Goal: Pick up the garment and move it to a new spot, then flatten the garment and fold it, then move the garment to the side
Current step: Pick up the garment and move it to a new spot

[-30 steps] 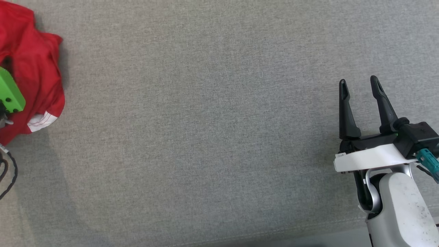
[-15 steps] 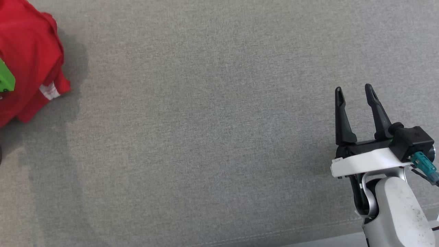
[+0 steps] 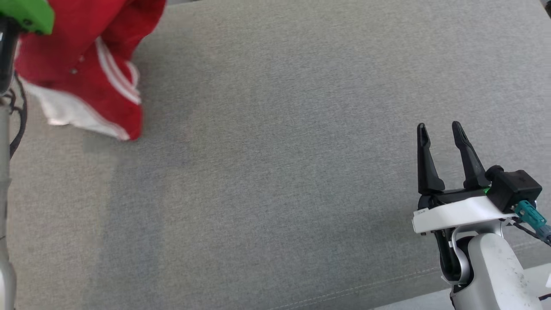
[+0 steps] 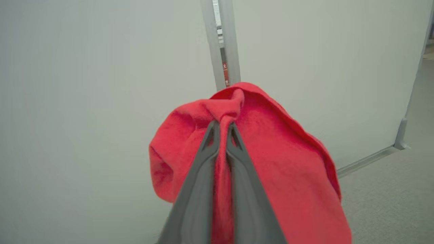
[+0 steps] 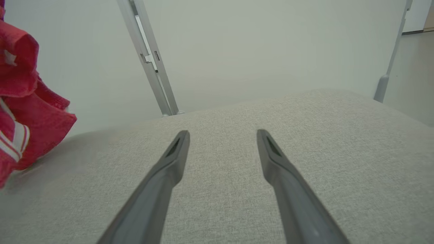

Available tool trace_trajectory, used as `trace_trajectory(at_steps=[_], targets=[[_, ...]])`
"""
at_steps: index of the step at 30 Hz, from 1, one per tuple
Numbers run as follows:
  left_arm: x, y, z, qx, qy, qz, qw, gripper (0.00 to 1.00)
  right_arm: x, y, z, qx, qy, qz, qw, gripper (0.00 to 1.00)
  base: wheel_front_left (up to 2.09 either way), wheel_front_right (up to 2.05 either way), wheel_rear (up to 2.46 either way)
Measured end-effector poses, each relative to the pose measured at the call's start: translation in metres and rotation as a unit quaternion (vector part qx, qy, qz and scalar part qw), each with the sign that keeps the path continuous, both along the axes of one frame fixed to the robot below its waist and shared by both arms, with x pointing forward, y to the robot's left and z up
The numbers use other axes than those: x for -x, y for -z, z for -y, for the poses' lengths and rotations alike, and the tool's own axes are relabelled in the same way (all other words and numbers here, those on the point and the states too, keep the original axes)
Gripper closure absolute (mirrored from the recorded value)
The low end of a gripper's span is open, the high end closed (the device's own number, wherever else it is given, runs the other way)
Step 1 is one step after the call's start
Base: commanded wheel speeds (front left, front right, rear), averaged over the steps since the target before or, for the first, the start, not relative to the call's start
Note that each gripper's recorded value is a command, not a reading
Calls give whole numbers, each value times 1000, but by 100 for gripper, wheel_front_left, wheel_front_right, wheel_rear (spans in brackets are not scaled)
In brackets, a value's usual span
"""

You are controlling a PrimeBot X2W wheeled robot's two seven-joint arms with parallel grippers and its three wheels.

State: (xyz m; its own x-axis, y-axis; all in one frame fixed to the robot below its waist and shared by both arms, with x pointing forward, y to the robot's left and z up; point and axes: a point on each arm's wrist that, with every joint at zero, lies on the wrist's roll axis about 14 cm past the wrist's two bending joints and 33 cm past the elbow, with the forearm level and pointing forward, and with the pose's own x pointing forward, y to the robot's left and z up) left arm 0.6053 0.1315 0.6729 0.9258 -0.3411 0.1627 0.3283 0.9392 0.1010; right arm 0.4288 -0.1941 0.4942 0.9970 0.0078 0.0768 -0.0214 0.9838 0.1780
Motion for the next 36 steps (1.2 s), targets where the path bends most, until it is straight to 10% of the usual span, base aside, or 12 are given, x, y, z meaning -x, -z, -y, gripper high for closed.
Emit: trace_trajectory(at_steps=[15, 33, 34, 36], targets=[[61, -81, 213, 49, 256, 79, 962, 100, 38, -15, 53, -15, 79, 10, 997, 0, 0, 0, 0], [112, 195, 210, 93, 219, -235, 942, 100, 47, -9, 59, -25, 92, 1, 995, 0, 0, 0, 0], [117, 200, 210, 96, 218, -240, 941, 19, 47, -10, 58, -26, 91, 2, 996, 0, 0, 0, 0], [123, 200, 211, 95, 224, -230, 942, 0, 47, -10, 56, -26, 87, 3, 996, 0, 0, 0, 0]])
